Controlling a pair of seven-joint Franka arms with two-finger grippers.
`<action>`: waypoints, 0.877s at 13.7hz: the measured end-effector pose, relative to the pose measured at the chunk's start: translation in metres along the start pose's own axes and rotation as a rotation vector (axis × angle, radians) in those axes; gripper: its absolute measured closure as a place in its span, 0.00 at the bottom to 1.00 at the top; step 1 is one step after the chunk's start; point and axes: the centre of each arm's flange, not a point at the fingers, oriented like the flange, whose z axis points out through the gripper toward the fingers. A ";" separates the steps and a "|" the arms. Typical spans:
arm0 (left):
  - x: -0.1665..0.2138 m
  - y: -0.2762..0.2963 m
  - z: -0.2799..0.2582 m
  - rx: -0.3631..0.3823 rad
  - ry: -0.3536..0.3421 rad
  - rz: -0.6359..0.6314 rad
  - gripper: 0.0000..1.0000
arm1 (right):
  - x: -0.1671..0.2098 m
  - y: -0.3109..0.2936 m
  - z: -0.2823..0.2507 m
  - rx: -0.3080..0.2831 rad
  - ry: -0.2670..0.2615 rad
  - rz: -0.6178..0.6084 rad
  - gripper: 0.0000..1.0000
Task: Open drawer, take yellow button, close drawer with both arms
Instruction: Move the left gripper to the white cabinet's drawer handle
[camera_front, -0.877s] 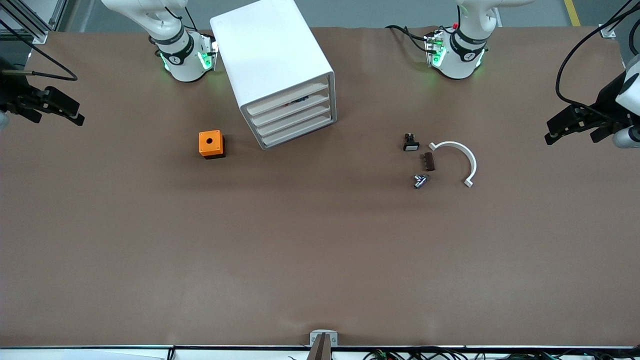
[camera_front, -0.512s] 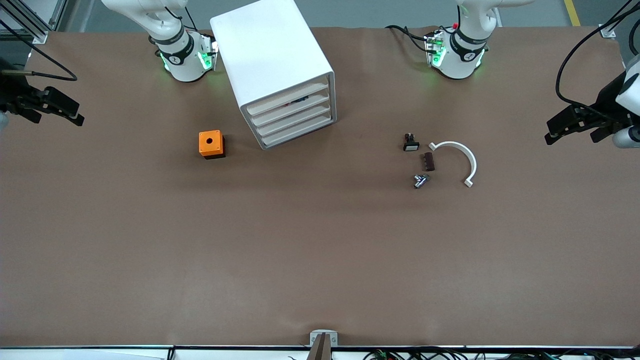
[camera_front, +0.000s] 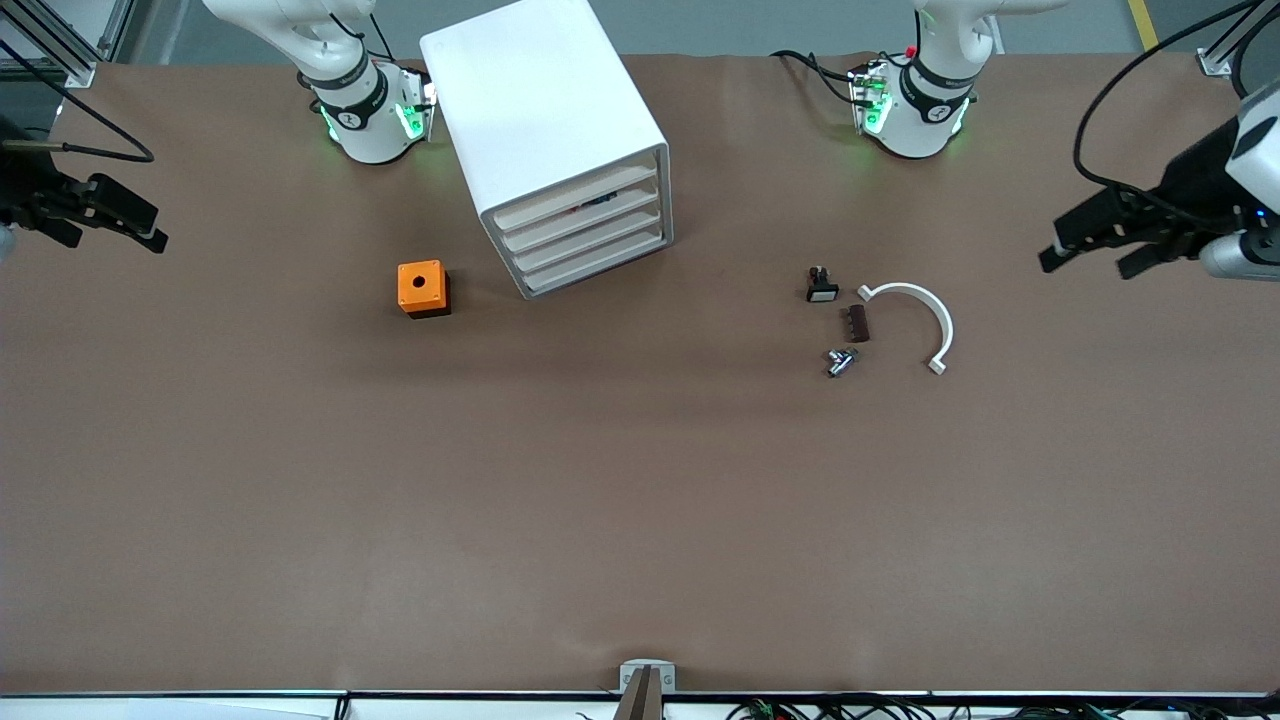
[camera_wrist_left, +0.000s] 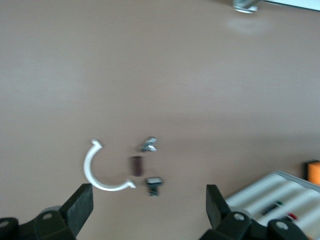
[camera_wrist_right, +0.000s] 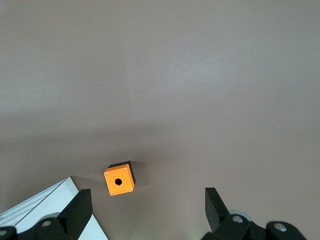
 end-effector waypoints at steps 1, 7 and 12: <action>-0.002 0.011 0.003 -0.054 -0.017 0.007 0.00 | 0.000 0.000 0.000 0.000 0.000 0.000 0.00; 0.001 0.069 0.037 -0.386 -0.192 -0.177 0.00 | 0.000 0.000 -0.009 0.001 0.021 -0.004 0.00; 0.007 0.133 0.105 -0.444 -0.441 -0.447 0.00 | 0.015 0.002 0.016 -0.008 -0.027 0.003 0.00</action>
